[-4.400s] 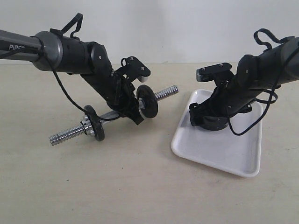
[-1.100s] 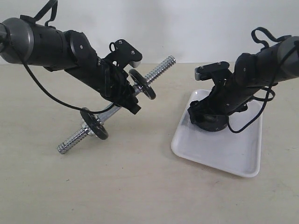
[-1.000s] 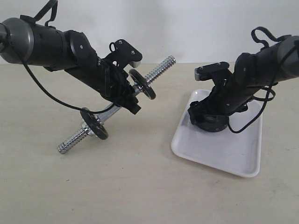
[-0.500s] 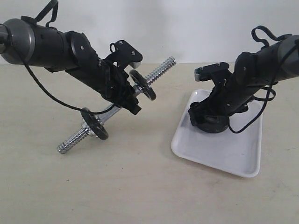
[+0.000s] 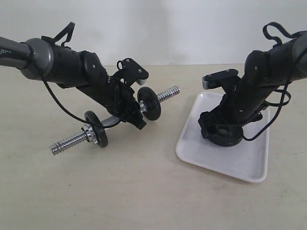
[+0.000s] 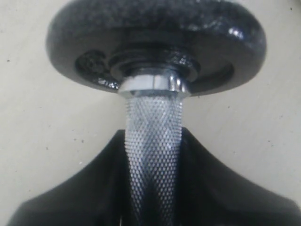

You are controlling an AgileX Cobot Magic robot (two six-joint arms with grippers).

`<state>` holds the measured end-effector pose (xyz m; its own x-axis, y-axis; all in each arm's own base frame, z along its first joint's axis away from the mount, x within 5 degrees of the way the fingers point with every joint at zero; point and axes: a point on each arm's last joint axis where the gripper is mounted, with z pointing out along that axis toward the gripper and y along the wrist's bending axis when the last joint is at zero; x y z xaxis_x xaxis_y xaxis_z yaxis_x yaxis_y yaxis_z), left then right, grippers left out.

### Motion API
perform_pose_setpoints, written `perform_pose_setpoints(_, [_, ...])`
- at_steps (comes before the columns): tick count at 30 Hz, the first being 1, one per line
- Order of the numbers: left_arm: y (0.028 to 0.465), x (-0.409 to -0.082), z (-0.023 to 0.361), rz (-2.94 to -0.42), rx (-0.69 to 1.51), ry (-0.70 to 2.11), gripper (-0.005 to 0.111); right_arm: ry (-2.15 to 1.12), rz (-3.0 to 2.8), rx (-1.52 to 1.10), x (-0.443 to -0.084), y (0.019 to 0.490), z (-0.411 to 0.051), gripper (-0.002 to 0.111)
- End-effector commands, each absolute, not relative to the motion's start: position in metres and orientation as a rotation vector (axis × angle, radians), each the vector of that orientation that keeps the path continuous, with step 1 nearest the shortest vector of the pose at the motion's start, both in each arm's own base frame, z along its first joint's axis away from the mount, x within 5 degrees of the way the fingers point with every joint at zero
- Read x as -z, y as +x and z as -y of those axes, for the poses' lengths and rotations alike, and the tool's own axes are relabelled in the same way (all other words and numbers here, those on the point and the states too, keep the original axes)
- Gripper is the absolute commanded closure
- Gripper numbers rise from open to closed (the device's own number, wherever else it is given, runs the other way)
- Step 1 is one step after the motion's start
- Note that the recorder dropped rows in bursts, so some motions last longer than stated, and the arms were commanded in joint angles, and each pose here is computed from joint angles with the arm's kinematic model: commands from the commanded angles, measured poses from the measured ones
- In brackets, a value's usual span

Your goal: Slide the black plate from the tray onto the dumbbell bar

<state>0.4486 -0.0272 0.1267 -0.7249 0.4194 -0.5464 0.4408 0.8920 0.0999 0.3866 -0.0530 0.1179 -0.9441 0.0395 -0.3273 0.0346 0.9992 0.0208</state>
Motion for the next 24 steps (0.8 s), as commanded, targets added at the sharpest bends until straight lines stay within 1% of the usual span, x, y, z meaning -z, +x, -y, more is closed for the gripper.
perform_pose_setpoints(1, [0.445,-0.23,0.025,-2.207,-0.038,0.546,0.103,0.056,-2.887,-0.051,-0.11,0.378,0.051,0.108])
perform_pose_setpoints(12, [0.44,-0.255,0.024,-2.135,-0.068,0.545,0.103,0.059,-2.884,-0.053,-0.11,0.378,0.051,0.108])
perform_pose_setpoints(18, [0.443,-0.259,0.023,-2.094,-0.074,0.483,0.103,0.073,-2.879,-0.062,-0.11,0.378,0.05,0.108])
perform_pose_setpoints(24, [0.443,-0.258,0.025,-2.073,-0.071,0.501,0.103,0.074,-2.872,-0.06,-0.11,0.379,0.051,0.108])
